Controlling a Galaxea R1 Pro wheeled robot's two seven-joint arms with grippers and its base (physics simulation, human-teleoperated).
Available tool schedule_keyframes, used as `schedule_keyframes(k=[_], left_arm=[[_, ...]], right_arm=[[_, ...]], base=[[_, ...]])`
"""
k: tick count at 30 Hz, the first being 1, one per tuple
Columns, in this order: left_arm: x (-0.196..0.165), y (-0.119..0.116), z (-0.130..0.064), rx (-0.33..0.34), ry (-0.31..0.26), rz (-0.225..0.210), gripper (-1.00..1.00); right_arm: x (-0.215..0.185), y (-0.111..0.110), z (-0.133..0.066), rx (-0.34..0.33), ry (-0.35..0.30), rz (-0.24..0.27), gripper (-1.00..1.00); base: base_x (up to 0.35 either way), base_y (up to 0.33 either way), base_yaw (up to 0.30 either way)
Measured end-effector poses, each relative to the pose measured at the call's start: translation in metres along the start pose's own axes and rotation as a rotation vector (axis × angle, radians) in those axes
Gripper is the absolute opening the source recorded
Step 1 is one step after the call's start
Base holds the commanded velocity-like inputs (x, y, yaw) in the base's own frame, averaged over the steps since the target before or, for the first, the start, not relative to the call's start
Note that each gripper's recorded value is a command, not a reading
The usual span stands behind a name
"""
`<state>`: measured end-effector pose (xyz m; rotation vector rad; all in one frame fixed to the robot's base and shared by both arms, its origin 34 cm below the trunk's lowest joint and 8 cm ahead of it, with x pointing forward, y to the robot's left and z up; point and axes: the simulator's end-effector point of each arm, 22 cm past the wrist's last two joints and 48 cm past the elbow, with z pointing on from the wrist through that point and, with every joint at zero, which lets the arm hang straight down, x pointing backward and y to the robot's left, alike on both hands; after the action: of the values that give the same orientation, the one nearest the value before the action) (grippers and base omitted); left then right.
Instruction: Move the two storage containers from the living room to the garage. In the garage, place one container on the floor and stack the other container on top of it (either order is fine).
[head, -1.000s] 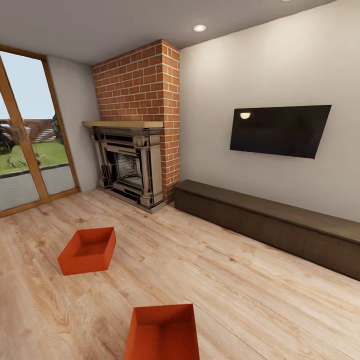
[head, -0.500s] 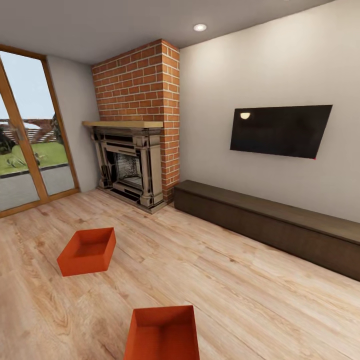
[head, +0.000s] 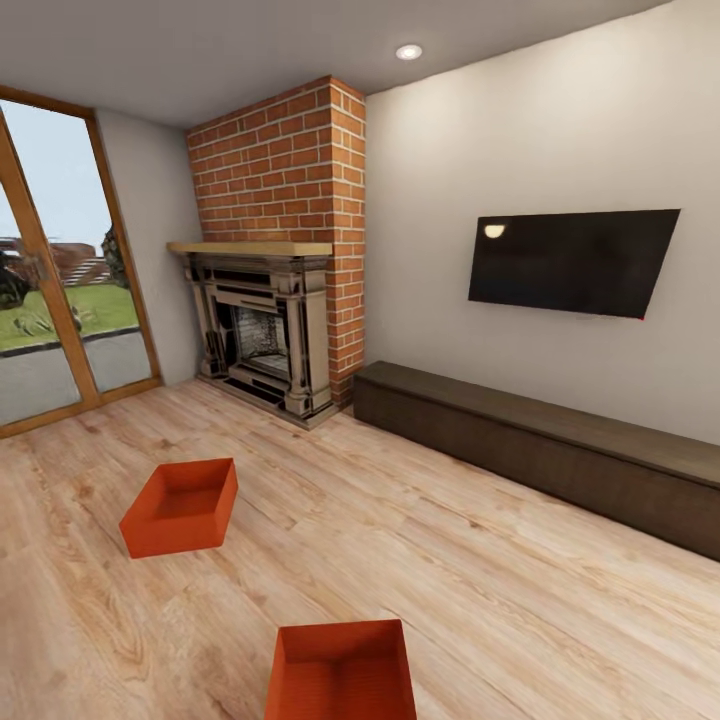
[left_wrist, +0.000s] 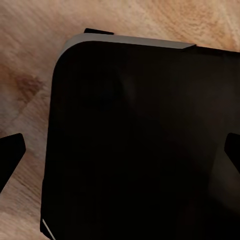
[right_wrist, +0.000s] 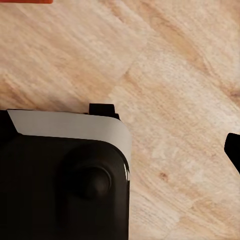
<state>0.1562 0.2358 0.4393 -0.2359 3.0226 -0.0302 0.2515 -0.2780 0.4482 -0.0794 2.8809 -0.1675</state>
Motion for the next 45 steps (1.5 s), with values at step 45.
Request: schedule_keyframes(k=[45], left_arm=[[-0.0003,0.0010,0.0000,-0.001,-0.001,0.000,1.00]], right_arm=[[0.0000,-0.0011,0.0001,0.001,0.000,0.000,1.00]], base=[[0.015,0.011,0.032]])
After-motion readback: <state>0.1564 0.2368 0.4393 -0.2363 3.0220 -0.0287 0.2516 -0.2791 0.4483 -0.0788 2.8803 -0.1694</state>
